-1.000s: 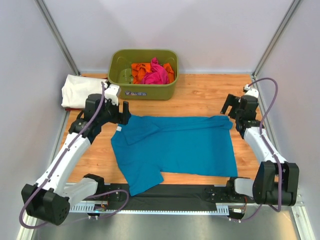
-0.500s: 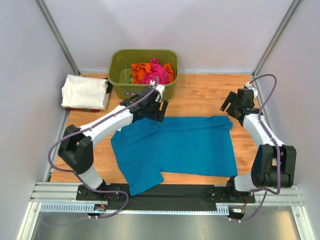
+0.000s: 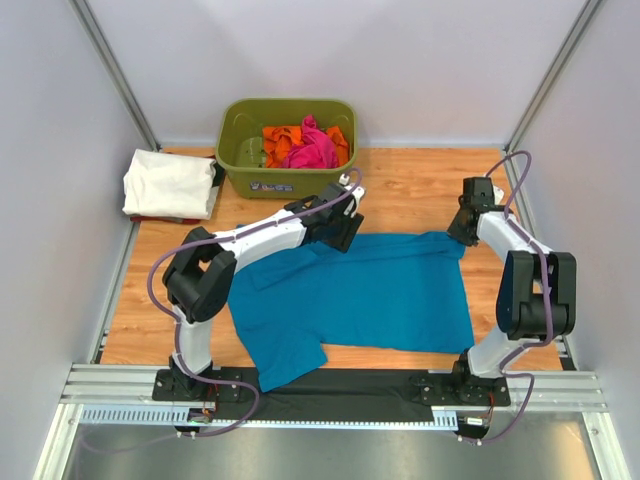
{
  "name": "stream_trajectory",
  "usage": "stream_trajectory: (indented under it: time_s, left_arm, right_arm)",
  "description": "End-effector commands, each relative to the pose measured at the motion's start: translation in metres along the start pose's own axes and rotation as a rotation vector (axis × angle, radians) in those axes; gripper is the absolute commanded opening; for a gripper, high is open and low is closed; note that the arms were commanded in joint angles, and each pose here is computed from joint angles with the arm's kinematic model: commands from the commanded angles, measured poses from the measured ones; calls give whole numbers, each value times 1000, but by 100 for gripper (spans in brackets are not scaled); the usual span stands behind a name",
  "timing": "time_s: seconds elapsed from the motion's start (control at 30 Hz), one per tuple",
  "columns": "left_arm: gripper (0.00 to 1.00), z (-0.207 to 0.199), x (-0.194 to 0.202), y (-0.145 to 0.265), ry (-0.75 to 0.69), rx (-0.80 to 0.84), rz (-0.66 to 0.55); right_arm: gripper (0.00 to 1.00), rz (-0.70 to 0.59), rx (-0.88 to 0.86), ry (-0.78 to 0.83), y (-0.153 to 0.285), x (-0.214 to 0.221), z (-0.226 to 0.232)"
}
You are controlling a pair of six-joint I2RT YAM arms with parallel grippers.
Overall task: Fold and stack the t-shirts
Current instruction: Fold the tshirt
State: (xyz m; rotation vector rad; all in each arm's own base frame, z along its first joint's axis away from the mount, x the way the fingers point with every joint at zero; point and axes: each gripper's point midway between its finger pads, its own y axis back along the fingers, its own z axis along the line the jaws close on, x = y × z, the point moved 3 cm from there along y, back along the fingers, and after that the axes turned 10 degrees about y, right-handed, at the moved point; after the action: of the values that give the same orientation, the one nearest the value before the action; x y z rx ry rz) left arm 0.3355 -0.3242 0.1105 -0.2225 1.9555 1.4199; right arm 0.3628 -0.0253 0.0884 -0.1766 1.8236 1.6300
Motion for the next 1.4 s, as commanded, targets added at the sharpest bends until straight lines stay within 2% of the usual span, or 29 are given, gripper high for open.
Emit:
stream_trajectory:
  time_s: [0.0, 0.2, 0.23, 0.33, 0.53, 0.73, 1.0, 1.03, 1.1, 1.23, 1.37]
  left_arm:
    - [65, -11, -28, 6, 56, 26, -89]
    - [65, -7, -29, 3, 195, -28, -102]
    - [65, -6, -29, 2, 210, -39, -102]
    - [65, -7, -27, -4, 247, -50, -89]
    - [65, -11, -21, -11, 275, -25, -69]
    - [65, -22, -28, -10, 179, 70, -95]
    - [66, -61, -38, -24, -24, 319, -156]
    - [66, -67, -45, -25, -32, 334, -172]
    - [66, -75, -41, -41, -45, 358, -151]
    - [67, -94, -45, -54, -60, 429, -130]
    - [67, -114, -35, -62, -115, 468, -120]
  right_arm:
    - [23, -32, -13, 38, -3, -11, 6]
    - [15, -35, -24, 90, -14, -9, 10]
    - [9, -28, -33, 100, -15, -8, 11]
    - [1, 8, -39, 116, -15, -2, 14]
    - [0, 58, -49, 121, -5, 30, 11]
    - [0, 69, -85, 129, 17, 56, 14]
    - [0, 31, -78, 81, 39, 56, 9]
    - [5, 15, -79, 66, 42, 49, 10]
    - [7, -30, -106, 24, 51, 27, 19]
    - [35, -129, -170, -26, 65, -7, 34]
    - [38, -196, -165, -30, 59, -33, 41]
